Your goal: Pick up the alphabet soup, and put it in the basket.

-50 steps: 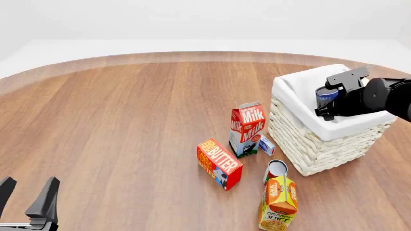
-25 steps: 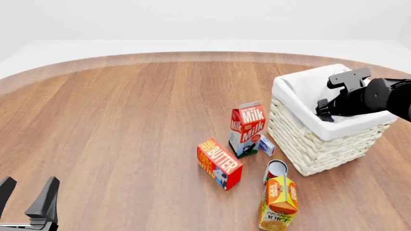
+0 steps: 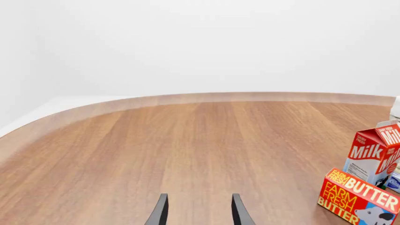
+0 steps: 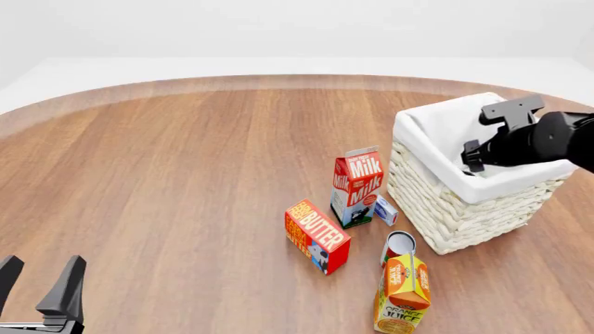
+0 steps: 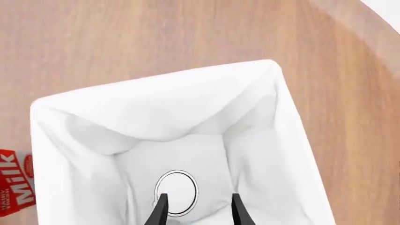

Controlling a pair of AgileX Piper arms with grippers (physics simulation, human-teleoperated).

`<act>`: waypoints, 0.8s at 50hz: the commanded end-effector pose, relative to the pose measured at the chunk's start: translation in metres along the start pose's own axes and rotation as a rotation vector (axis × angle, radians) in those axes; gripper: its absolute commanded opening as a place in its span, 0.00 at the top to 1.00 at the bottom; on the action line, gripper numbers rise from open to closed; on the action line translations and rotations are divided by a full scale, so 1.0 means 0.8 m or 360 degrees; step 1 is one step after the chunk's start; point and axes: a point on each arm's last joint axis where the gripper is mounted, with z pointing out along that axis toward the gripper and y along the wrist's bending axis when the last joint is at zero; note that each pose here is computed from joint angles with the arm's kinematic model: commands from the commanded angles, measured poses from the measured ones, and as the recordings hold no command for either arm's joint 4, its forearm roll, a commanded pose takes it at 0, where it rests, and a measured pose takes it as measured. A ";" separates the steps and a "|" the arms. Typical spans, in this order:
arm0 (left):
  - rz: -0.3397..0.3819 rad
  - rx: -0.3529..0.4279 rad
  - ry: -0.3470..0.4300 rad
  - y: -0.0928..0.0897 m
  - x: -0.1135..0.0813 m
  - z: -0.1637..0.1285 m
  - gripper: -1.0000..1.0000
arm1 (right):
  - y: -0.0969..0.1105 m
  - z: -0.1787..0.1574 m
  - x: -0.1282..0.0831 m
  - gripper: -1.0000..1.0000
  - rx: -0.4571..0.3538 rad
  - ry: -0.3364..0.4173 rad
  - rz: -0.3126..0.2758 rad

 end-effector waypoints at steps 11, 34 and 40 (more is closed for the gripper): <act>0.0000 0.0000 0.0000 0.000 0.000 0.000 0.00 | -0.008 -0.038 -0.011 0.00 0.0052 -0.0122 0.0038; 0.0000 0.0000 0.0000 0.000 0.000 0.000 0.00 | -0.005 -0.080 -0.007 0.00 0.0084 -0.0263 0.0097; 0.0000 0.0000 0.0000 0.000 0.000 0.000 0.00 | 0.001 -0.096 -0.007 0.00 0.0078 -0.0314 0.0105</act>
